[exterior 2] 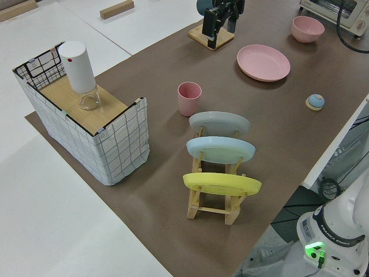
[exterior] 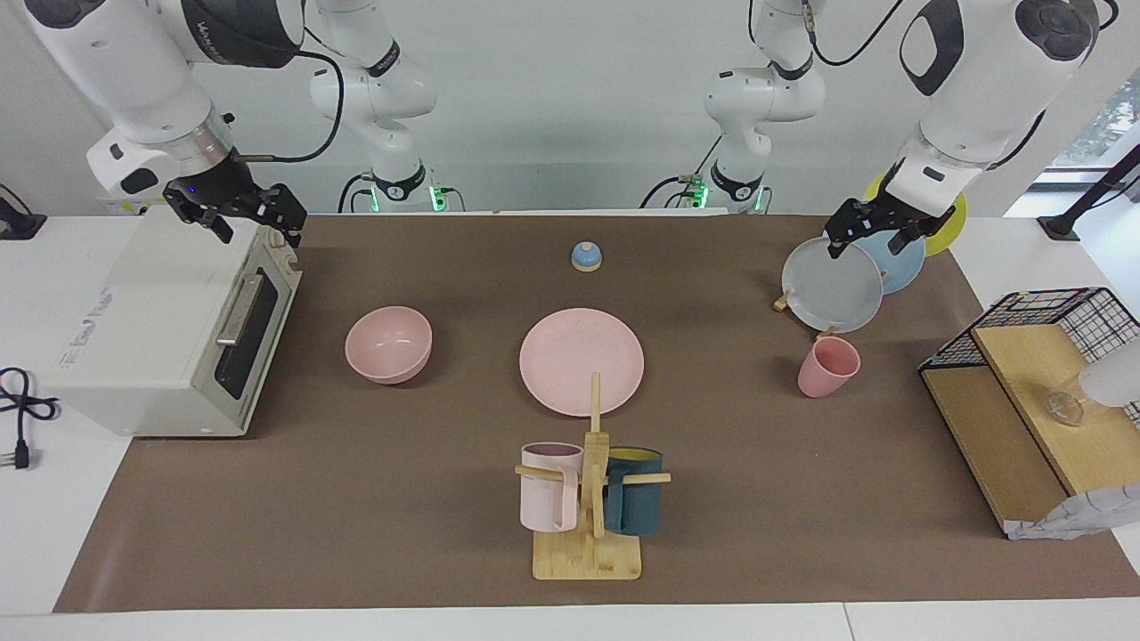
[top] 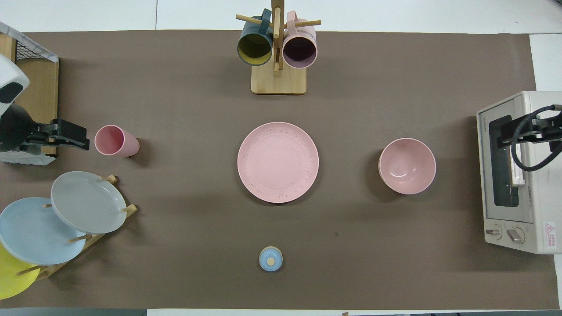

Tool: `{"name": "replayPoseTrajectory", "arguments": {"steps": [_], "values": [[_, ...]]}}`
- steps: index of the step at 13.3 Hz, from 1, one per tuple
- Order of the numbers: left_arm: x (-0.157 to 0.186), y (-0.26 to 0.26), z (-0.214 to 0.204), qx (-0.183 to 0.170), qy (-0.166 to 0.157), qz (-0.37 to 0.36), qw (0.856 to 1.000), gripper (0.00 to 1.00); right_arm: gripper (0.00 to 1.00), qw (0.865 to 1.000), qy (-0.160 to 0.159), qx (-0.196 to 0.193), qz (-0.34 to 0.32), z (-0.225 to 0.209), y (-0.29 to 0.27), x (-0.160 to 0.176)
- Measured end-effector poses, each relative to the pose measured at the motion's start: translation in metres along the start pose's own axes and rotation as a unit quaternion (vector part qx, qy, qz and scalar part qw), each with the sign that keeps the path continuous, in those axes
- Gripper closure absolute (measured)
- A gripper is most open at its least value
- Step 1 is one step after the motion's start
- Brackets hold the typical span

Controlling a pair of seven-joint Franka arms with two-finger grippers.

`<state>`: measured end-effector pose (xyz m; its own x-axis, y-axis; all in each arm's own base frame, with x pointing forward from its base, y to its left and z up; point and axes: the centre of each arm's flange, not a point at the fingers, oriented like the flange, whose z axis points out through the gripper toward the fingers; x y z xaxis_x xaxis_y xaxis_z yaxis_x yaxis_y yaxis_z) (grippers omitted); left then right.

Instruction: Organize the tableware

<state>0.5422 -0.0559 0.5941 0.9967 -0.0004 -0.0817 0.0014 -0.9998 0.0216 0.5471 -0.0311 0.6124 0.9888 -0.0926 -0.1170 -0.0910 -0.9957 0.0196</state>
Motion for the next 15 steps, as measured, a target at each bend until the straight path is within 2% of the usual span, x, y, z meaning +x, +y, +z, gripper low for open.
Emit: {"name": "replayPoseTrajectory", "arguments": {"steps": [7, 9, 12, 15], "values": [[0.0, 0.0, 0.0, 0.0, 0.0, 0.0, 1.0, 0.0, 0.0, 1.0, 0.004, 0.0, -0.006, -0.004, -0.004, -0.003], [0.0, 0.0, 0.0, 0.0, 0.0, 0.0, 1.0, 0.0, 0.04, 0.999, 0.021, 0.009, -0.022, -0.007, -0.013, 0.0], [0.0, 0.0, 0.0, 0.0, 0.0, 0.0, 1.0, 0.0, 0.07, 0.998, 0.037, 0.013, -0.046, 0.002, -0.08, 0.002], [0.0, 0.0, 0.0, 0.0, 0.0, 0.0, 1.0, 0.0, 0.08, 0.997, 0.048, 0.009, -0.066, 0.056, -0.159, 0.013]]}}
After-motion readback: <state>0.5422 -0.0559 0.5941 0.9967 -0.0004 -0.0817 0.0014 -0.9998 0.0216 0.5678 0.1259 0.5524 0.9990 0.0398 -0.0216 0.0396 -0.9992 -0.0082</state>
